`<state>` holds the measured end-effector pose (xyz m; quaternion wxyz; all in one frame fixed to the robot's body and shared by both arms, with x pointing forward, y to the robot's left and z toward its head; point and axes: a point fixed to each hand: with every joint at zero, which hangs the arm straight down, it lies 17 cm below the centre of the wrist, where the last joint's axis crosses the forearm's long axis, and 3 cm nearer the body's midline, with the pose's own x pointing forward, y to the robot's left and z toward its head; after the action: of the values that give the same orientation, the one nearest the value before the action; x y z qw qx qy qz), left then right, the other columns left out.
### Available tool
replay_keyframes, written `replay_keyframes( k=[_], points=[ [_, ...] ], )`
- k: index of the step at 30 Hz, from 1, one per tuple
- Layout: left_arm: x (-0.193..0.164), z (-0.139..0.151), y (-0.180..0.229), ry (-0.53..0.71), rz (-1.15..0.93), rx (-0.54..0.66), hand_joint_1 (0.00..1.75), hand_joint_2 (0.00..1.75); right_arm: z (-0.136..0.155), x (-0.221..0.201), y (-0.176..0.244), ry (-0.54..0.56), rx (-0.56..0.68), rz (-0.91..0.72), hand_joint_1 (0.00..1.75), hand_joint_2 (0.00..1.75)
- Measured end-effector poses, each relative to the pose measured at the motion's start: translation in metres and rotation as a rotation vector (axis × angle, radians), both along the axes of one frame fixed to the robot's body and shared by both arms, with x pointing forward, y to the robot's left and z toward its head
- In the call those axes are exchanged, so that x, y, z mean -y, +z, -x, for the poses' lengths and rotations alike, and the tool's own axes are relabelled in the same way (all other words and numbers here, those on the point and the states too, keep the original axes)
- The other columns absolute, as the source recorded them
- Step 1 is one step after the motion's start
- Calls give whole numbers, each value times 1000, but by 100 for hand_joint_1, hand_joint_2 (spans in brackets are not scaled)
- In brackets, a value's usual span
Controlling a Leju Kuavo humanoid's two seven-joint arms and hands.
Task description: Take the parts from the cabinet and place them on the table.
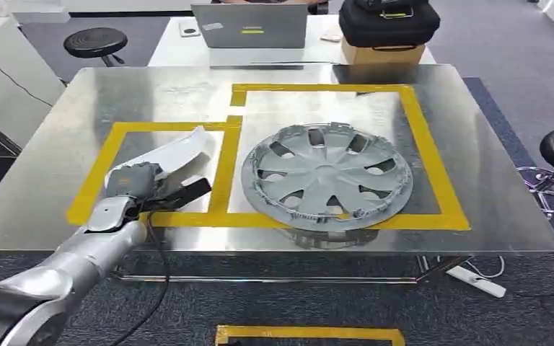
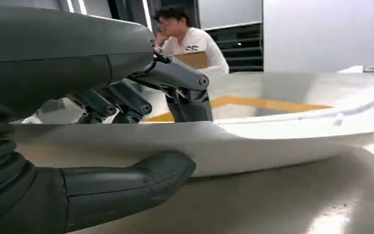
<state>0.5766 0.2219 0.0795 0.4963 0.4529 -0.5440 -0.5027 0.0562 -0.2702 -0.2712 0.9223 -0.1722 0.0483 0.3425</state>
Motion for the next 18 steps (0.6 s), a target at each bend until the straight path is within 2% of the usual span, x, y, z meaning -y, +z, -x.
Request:
replay_keyframes(
  k=[3,4,18],
  points=[
    [4,0,-3,-12,-4,-22,175,175,-3,1,0,0,5,0,0,175],
    [4,1,-4,-14,-10,-24,0,175,-4,0,0,1,6,-1,0,0],
    [7,0,8,-39,14,42,0,175,-8,1,1,0,10,2,0,0]
  ],
)
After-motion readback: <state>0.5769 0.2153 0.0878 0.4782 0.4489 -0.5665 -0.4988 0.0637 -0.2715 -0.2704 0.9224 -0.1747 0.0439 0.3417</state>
